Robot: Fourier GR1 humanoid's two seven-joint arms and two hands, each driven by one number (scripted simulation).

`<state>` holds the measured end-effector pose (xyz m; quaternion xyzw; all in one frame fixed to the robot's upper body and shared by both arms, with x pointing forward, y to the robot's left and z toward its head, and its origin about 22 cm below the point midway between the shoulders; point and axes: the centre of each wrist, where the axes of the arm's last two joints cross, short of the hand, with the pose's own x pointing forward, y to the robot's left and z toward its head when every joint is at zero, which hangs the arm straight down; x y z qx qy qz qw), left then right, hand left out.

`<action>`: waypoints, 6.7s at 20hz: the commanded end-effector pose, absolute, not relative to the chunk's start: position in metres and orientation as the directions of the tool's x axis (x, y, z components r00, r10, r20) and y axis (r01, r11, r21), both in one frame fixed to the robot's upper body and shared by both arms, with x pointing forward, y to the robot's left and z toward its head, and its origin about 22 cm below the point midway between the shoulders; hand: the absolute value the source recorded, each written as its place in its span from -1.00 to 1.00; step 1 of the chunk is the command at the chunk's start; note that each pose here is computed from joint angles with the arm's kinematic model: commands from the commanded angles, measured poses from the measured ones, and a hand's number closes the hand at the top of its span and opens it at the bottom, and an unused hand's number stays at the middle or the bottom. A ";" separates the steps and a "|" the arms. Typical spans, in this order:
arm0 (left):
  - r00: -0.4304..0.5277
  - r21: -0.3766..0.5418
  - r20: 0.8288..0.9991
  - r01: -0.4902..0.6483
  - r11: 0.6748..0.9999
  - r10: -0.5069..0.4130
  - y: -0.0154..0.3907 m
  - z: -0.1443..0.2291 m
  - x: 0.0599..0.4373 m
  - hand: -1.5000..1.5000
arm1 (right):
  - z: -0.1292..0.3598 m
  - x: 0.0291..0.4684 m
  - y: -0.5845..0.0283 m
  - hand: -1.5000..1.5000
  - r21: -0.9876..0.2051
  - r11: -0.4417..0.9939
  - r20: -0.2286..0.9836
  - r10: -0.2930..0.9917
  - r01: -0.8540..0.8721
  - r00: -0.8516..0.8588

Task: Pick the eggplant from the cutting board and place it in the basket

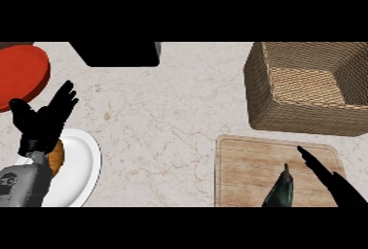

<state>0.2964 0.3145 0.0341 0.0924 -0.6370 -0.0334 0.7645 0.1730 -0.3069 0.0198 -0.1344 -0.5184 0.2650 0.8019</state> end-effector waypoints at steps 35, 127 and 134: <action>0.200 0.167 0.967 -0.044 0.985 -0.156 0.307 0.030 0.284 0.00 | 0.007 0.117 -0.099 1.00 -0.840 0.307 0.470 0.823 -0.447 -0.318; 0.194 0.192 0.966 -0.080 0.978 -0.173 0.321 0.033 0.280 0.00 | 0.189 0.283 -0.475 -1.00 -0.145 0.789 0.956 0.267 0.597 -0.120; 0.194 0.191 0.965 -0.054 0.980 -0.177 0.329 0.045 0.283 0.00 | 0.167 0.226 -0.563 -1.00 -0.211 0.839 0.960 0.276 0.502 -0.056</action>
